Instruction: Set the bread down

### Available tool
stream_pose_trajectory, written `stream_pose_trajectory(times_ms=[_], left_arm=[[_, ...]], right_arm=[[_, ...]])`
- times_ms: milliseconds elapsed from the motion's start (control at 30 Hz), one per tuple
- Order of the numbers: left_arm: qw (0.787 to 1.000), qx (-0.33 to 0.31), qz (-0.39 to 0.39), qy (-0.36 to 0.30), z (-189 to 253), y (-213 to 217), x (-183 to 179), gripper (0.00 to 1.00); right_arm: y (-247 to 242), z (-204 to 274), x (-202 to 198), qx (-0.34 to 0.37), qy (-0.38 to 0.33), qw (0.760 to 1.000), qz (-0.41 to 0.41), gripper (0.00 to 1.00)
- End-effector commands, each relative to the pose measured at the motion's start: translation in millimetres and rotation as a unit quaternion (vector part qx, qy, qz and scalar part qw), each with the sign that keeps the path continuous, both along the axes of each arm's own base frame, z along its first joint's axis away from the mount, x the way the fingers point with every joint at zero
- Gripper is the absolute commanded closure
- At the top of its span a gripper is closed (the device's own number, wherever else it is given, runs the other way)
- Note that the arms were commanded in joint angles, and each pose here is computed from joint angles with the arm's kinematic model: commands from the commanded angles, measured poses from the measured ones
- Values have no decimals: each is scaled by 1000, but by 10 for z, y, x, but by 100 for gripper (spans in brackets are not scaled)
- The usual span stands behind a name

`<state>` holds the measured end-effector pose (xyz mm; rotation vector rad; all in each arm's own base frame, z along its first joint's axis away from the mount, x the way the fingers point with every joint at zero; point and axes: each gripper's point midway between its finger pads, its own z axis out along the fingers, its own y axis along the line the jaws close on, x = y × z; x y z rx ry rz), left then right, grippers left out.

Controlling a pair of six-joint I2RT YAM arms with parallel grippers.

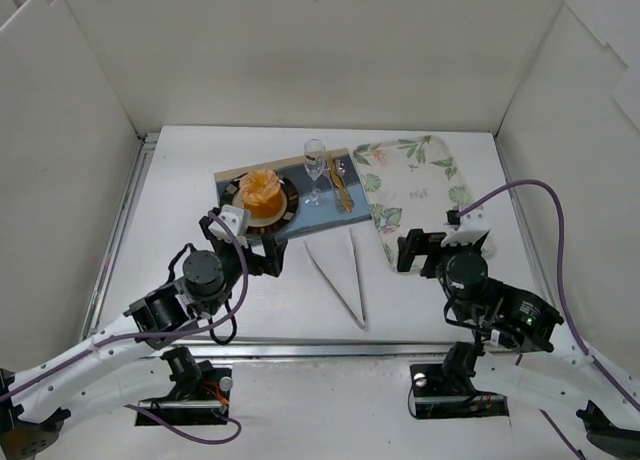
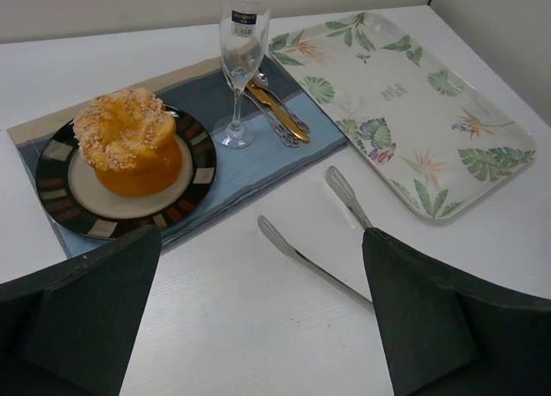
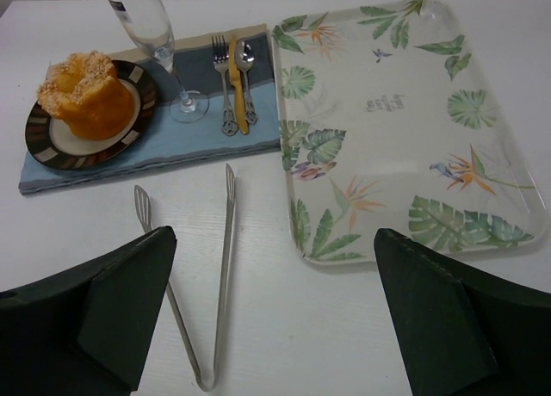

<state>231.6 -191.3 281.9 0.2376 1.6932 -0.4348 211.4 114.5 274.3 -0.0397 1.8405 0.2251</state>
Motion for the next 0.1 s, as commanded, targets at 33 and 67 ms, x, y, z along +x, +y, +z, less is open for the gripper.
stream_pose_trajectory(times_ms=[33,67], left_arm=[[998,-42,-12,-41,323,-46,-5,2],[998,-42,-10,-41,323,-39,-2,2]], right_arm=[[22,66,58,3,-9,1000,-13,2],[20,69,57,5,-9,1000,-13,2]])
